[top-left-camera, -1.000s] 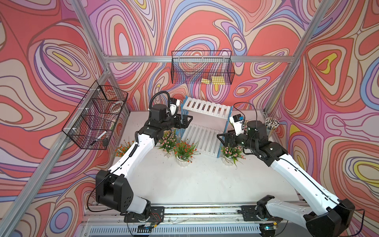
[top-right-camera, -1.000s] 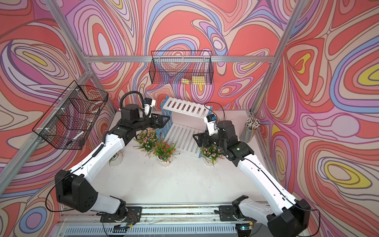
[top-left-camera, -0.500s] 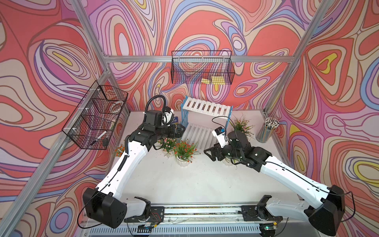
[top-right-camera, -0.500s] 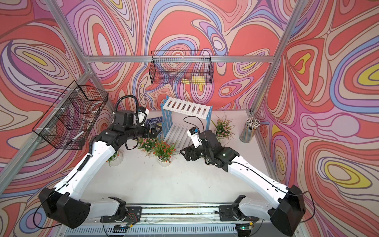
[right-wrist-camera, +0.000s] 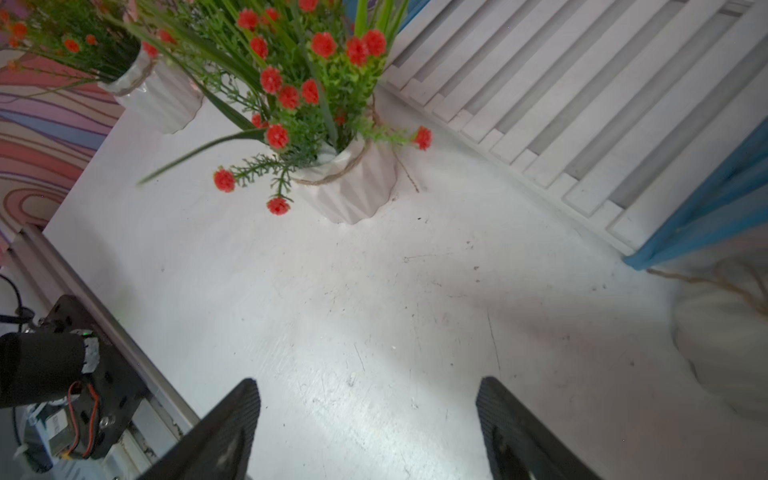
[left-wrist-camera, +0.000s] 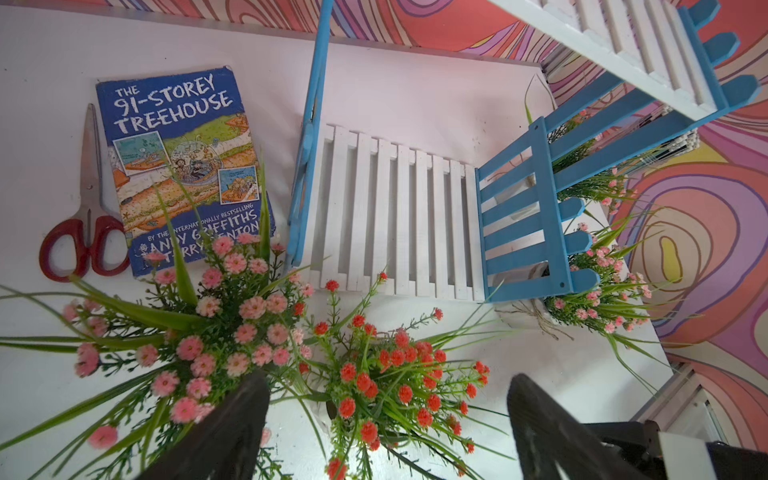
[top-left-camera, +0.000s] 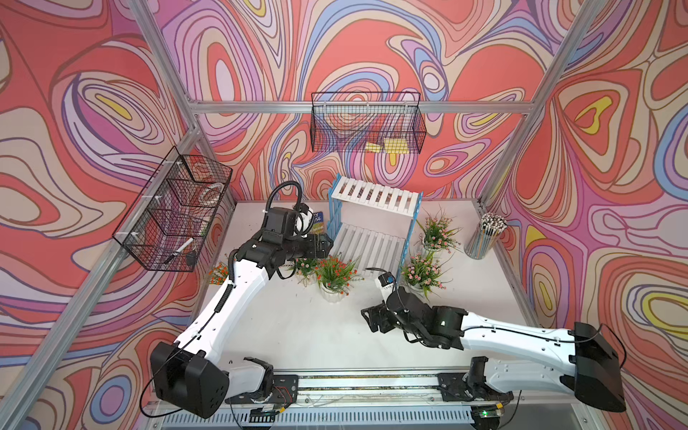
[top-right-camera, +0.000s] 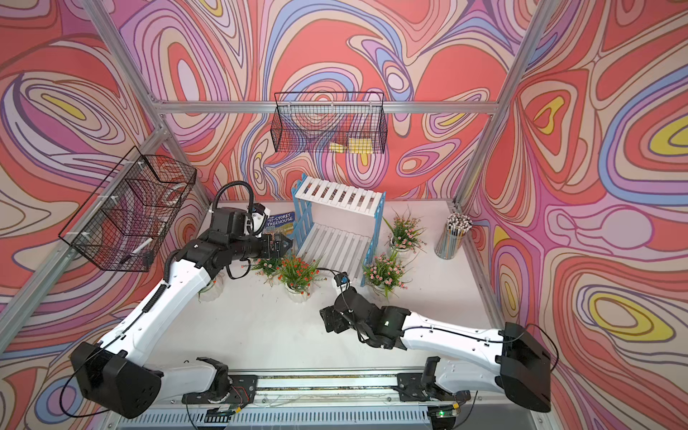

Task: Place the baby's breath potted plants on the rack by color
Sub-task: Pick up the baby's breath potted plant from the center of the board.

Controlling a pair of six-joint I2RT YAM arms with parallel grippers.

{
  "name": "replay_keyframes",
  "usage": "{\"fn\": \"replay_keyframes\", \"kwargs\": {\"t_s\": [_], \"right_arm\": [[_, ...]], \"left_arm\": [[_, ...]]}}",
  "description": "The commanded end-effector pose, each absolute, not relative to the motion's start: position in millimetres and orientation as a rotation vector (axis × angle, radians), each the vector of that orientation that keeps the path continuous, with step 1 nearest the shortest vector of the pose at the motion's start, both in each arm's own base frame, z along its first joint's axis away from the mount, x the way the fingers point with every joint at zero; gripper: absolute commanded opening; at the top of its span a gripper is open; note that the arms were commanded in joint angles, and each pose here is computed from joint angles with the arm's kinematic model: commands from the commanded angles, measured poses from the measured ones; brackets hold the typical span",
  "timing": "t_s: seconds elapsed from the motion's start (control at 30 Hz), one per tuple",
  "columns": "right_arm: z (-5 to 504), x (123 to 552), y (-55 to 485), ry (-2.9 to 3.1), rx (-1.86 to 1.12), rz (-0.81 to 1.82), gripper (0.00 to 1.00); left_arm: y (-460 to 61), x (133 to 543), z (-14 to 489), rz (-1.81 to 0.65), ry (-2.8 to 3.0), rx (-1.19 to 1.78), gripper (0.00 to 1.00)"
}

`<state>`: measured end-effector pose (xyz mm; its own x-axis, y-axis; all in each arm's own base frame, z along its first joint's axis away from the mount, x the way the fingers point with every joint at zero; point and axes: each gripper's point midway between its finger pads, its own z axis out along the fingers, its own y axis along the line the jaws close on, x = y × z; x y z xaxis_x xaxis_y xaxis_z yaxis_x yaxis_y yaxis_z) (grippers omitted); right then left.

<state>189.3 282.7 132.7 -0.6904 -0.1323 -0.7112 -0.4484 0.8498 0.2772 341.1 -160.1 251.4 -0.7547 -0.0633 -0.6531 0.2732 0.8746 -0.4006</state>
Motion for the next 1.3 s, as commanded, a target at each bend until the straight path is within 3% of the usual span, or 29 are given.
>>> {"fn": "replay_keyframes", "kwargs": {"t_s": [0.0,0.17,0.33,0.8,0.97,1.27], "right_arm": [[140,202,251,2.174,-0.094,0.417,0.88],[124,197,210,2.104,0.122,0.214,0.98],[133,200,172,1.985,0.245,0.064,0.98],[108,246,144,2.124,0.075,0.190,0.98],[97,264,163,2.201,-0.043,0.114,0.98],[113,289,143,2.193,0.001,0.073,0.98]], "left_arm": [[-163,346,244,-0.663,2.345,0.119,0.91],[-168,349,237,-0.713,2.319,0.093,0.90],[-175,349,231,-0.774,2.289,0.068,0.90],[-204,348,233,-0.902,2.206,0.112,0.90],[-208,345,232,-0.915,2.193,0.131,0.90],[-208,344,234,-0.913,2.177,0.134,0.90]]}}
